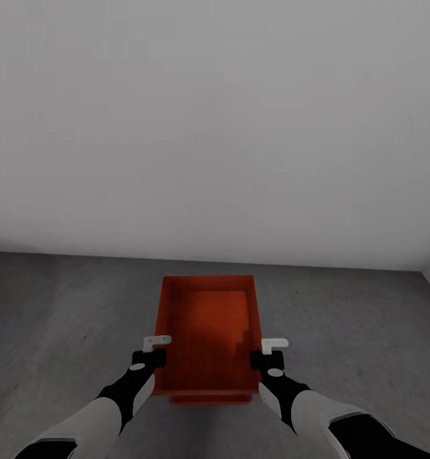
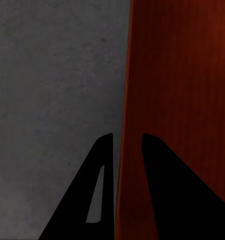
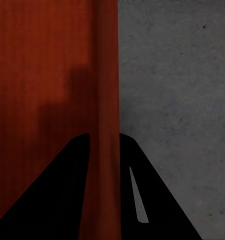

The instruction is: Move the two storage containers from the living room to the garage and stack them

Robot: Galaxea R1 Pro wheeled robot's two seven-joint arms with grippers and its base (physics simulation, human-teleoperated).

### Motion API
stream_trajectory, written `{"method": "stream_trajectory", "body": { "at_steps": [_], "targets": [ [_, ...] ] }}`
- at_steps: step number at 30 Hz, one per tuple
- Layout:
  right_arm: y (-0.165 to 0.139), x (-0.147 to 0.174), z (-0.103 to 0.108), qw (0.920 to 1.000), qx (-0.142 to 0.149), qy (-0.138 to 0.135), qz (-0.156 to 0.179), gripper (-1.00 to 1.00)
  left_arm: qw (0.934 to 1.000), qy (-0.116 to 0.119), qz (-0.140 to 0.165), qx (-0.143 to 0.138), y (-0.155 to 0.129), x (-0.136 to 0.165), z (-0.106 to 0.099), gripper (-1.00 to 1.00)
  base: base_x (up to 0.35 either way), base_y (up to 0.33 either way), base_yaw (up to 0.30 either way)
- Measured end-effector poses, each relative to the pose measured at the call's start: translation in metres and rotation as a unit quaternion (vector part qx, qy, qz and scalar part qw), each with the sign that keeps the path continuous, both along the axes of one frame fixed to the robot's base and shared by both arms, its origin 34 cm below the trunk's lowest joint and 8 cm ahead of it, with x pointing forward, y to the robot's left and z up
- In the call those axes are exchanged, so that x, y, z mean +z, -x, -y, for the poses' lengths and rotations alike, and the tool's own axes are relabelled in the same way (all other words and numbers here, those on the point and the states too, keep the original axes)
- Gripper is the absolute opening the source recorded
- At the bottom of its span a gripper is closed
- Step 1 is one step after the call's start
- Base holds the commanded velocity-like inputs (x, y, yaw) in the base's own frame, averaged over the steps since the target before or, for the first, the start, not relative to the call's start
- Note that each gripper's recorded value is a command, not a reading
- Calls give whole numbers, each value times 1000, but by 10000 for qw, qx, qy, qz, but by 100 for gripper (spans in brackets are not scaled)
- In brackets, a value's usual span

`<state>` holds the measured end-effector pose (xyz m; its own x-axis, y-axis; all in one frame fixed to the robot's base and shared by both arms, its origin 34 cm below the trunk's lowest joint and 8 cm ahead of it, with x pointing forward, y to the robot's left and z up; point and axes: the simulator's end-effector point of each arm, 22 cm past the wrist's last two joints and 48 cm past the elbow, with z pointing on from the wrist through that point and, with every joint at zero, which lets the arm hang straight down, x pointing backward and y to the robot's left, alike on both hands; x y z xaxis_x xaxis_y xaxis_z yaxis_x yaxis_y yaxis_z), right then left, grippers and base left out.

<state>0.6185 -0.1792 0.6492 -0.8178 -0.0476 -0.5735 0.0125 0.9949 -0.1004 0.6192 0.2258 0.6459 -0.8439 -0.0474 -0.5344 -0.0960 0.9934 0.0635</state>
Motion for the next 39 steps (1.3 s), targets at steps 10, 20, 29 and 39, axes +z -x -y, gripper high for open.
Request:
{"method": "stream_trajectory", "body": {
  "at_steps": [10, 20, 29, 39],
  "targets": [
    [0, 0, 0, 10000, 1, 0, 0, -100, 10000, 0, 1, 0, 0, 0, 0, -100, 5, 0, 0],
    [0, 0, 0, 10000, 1, 0, 0, -100, 10000, 0, -1, 0, 0, 0, 0, -100, 0, 0, 0],
    [0, 0, 0, 10000, 4, 3, 0, -100, 10000, 3, 2, 6, 0, 0, 0, -100, 0, 0, 0],
    [0, 0, 0, 10000, 1, 1, 0, -100, 10000, 1, 1, 3, 0, 0, 0, -100, 0, 0, 0]
  ]
}}
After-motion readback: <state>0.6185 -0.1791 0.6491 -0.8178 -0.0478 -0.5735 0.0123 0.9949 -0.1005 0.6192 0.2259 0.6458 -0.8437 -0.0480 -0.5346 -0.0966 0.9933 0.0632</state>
